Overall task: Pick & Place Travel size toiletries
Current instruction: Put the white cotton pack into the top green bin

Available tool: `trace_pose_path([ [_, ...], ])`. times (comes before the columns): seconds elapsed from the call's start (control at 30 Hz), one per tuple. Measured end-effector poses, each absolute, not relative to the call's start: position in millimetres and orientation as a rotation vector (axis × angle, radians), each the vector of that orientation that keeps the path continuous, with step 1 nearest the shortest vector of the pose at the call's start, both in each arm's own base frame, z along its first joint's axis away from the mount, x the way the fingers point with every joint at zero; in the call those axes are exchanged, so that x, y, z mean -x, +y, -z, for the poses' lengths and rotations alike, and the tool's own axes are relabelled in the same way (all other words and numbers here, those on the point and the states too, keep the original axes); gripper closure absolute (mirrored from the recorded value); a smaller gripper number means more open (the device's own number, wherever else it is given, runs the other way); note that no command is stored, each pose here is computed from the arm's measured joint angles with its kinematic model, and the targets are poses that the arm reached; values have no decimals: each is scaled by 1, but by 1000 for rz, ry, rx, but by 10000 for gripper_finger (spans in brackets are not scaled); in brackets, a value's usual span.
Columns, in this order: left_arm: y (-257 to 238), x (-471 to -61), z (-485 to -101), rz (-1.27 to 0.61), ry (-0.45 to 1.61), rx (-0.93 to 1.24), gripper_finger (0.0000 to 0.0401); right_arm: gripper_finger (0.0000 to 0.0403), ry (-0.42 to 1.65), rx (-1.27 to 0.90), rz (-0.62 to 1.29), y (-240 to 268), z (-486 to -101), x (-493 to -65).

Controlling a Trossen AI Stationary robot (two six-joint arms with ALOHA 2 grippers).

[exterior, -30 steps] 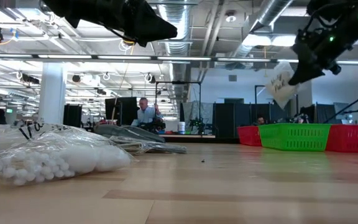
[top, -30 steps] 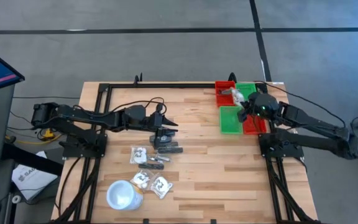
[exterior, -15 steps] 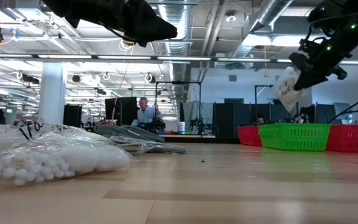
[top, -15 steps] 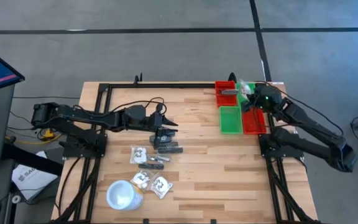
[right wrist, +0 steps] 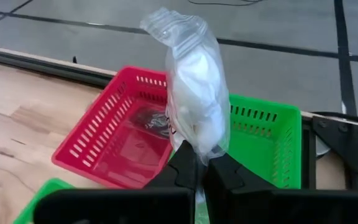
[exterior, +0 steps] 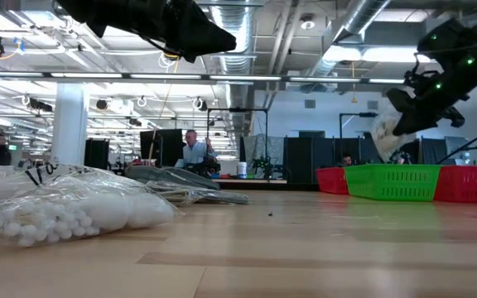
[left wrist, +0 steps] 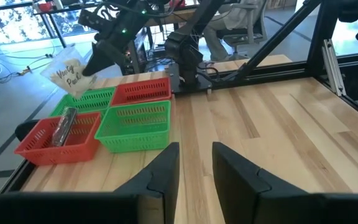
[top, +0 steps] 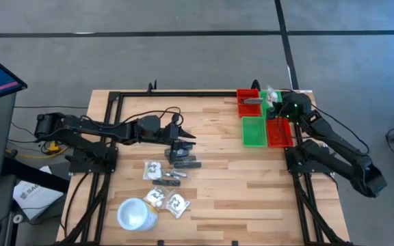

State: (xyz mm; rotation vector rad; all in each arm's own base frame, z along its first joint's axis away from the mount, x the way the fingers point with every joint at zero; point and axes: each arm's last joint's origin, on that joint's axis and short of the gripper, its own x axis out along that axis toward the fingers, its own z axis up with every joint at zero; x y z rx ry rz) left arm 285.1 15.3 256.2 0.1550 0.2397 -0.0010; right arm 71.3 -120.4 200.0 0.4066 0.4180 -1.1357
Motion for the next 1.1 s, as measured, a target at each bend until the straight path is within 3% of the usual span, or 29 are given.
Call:
trace_pose_path([
  [0.43,15,-285,-256,1,240,-156,313,403,449,-441,1210,-125,-191,-76],
  [0.73,15,-285,-256,1,240,-156,313,403,381,-457,1221,-123,-158,-77],
  [1.1,15,-285,-256,1,240,-155,313,398,370,-481,1294,-133,-145,-77],
])
